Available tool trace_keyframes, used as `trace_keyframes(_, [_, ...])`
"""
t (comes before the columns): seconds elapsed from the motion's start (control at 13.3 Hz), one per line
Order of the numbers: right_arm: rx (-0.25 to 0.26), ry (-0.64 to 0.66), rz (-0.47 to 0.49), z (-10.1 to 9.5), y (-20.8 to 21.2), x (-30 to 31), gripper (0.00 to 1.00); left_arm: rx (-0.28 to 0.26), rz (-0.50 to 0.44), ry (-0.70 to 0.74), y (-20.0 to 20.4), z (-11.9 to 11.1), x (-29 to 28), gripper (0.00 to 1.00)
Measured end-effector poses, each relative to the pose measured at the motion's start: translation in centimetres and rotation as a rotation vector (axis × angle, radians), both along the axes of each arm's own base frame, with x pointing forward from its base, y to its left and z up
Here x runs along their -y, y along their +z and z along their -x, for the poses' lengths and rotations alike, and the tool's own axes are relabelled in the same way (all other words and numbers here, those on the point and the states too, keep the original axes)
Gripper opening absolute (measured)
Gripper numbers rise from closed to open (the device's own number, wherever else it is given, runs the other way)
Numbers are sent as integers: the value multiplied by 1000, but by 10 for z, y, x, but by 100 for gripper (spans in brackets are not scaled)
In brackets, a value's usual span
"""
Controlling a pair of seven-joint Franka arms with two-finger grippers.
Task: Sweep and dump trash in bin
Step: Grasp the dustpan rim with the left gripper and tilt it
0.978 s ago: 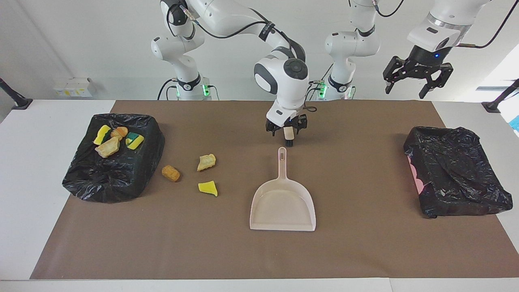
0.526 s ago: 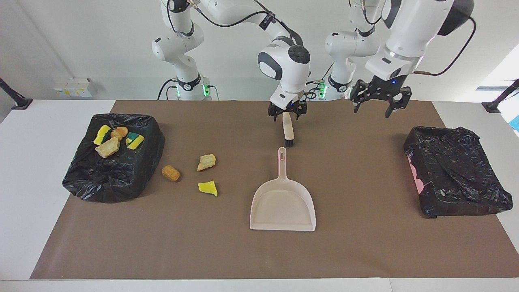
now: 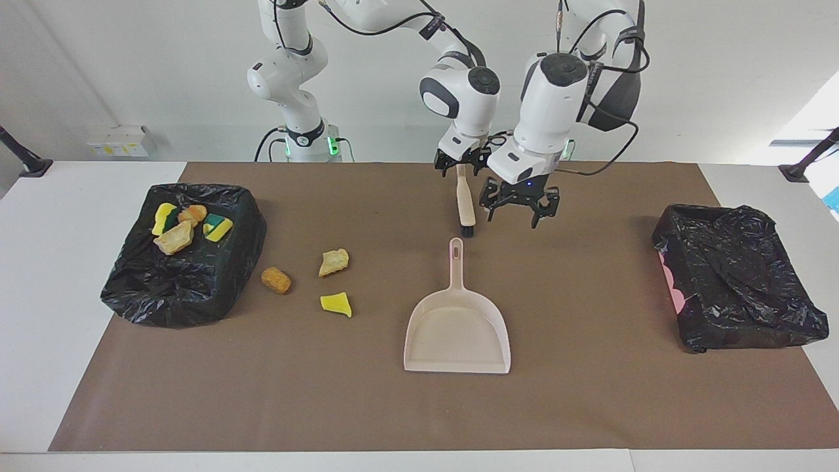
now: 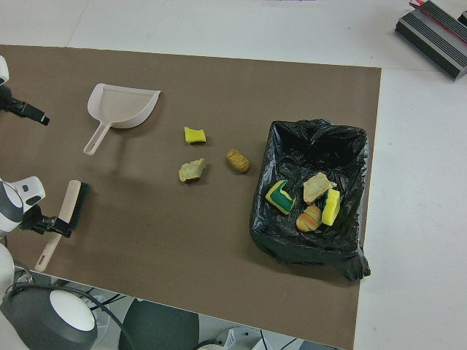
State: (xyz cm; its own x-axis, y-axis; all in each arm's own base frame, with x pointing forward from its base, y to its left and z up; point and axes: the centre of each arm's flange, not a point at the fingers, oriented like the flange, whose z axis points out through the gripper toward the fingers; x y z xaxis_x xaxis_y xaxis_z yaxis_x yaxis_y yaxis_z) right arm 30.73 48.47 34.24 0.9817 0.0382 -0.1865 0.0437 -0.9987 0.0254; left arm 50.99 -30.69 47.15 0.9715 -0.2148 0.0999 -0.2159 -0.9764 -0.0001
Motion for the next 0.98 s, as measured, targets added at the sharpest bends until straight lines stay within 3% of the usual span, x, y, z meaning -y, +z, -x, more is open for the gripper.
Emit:
trace_keyframes(0.08, [-13,-13,-8,0,0,0,77,10,-3,16,-18,2,19,100])
trace_keyframes(0.15, [-20,-20,-12,1,0,0,74,13,6,24,-33,3,34,100])
trace_keyframes(0.3, [-31,-29,-18,1,0,0,70,11,23,34,-57,4,52,100])
trace_keyframes(0.53, [-44,-38,-21,3,-2,0,68,50,24,77,-87,-4,62,100])
trace_keyframes(0.83, [-66,-51,-19,7,-7,4,65,34,24,66,-113,-4,74,100])
trace_keyframes(0.9, [-68,-53,-19,8,-6,5,59,31,26,62,-116,-3,76,100])
trace_keyframes(0.98, [-75,-58,-21,9,-6,6,45,30,27,60,-118,-2,78,100])
